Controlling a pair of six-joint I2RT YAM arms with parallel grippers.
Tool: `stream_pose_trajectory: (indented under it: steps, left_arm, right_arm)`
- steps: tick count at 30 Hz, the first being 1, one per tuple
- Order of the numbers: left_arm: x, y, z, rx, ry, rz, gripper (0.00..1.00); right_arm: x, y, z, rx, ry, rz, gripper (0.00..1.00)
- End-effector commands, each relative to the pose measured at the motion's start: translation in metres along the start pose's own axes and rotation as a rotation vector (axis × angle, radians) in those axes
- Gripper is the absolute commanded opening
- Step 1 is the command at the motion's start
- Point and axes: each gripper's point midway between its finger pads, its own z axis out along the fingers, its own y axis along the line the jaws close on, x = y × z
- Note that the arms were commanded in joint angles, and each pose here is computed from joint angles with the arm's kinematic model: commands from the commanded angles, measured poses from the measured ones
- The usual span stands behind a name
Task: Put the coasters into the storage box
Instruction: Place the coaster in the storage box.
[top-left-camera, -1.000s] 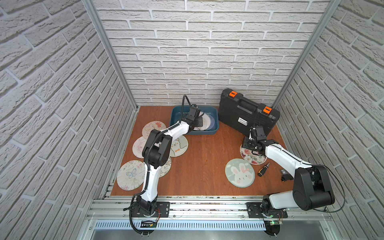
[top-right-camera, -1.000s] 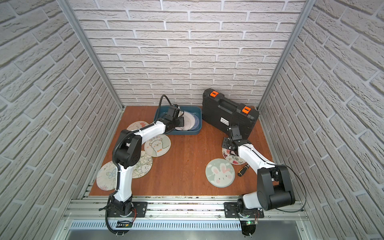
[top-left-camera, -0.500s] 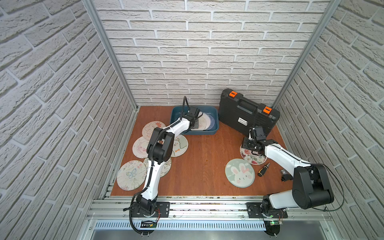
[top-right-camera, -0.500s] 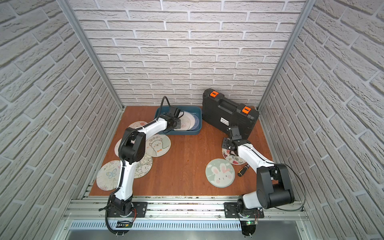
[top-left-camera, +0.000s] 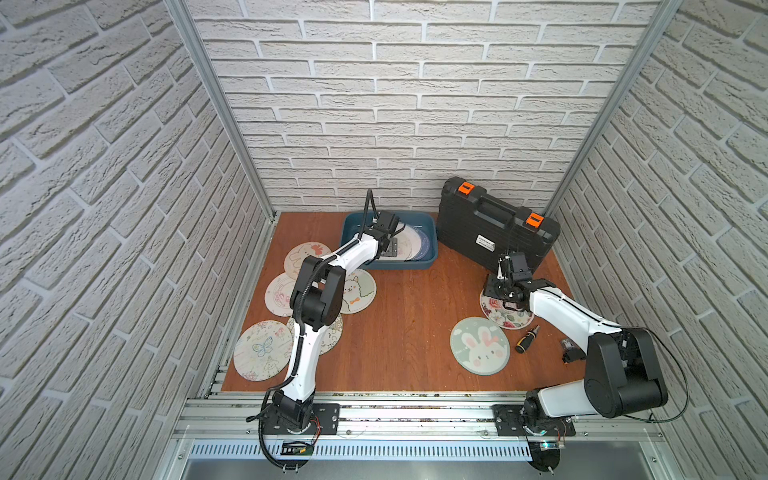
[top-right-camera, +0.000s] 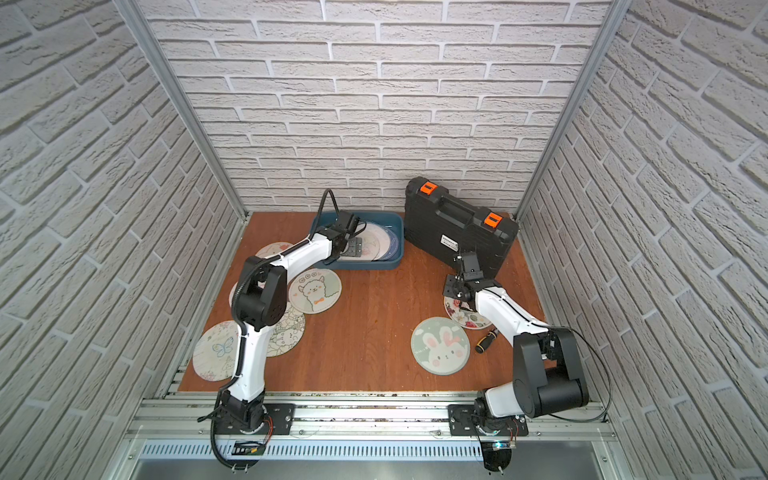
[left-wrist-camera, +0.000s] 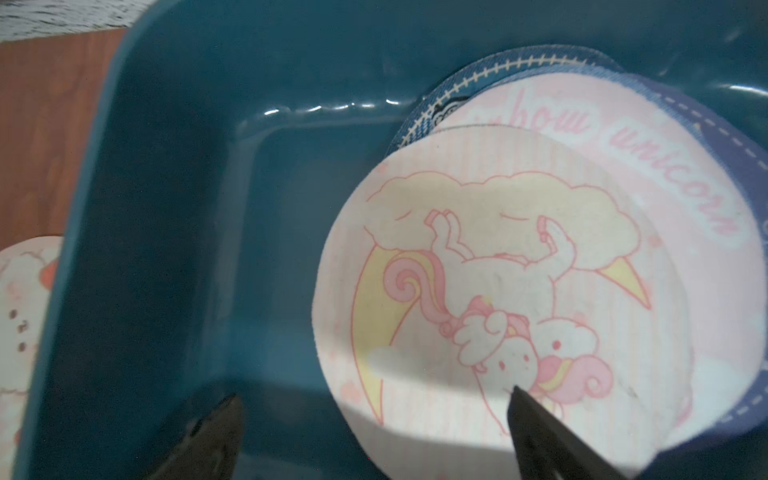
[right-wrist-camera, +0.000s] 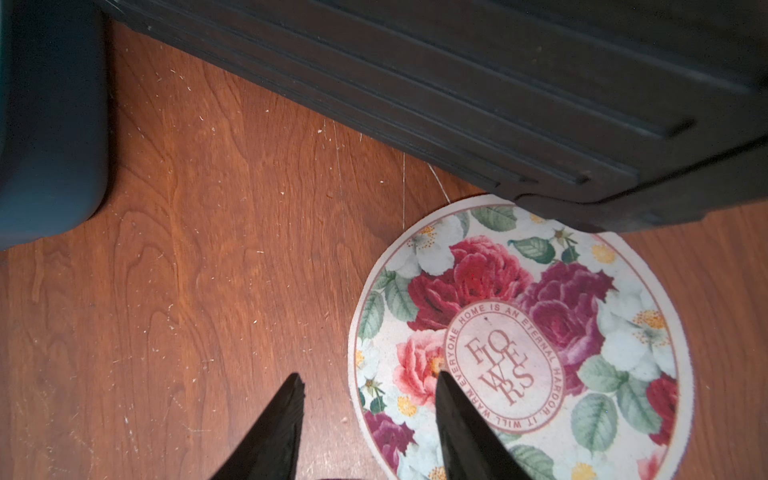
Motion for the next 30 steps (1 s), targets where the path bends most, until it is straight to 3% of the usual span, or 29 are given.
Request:
stream_pose_trajectory:
  steps: [1,9,20,30]
  left_arm:
    - [-0.028,-0.002,-0.045,0.004,-0.114,0.024,0.98]
    - [-0.01,-0.043,-0.092,0.099,-0.165,0.117,0.98]
    - [0.079,-0.125,-0.123,0.401,-0.066,0.164,0.98]
    - [0.16,-0.183,-0.143,0.574,0.066,0.337,0.98]
  right_arm:
    - [0.002,-0.001,-0.003,-0.007,-0.007,-0.004,0.52]
    - [0.012,-0.003,-0.005,-0.011,0.019,-0.005,0.53]
    - [0.044,-0.016,-0.018,0.001,0.082,0.028,0.53]
    - [0.073,-0.039,-0.035,0.056,0.143,0.085,0.53]
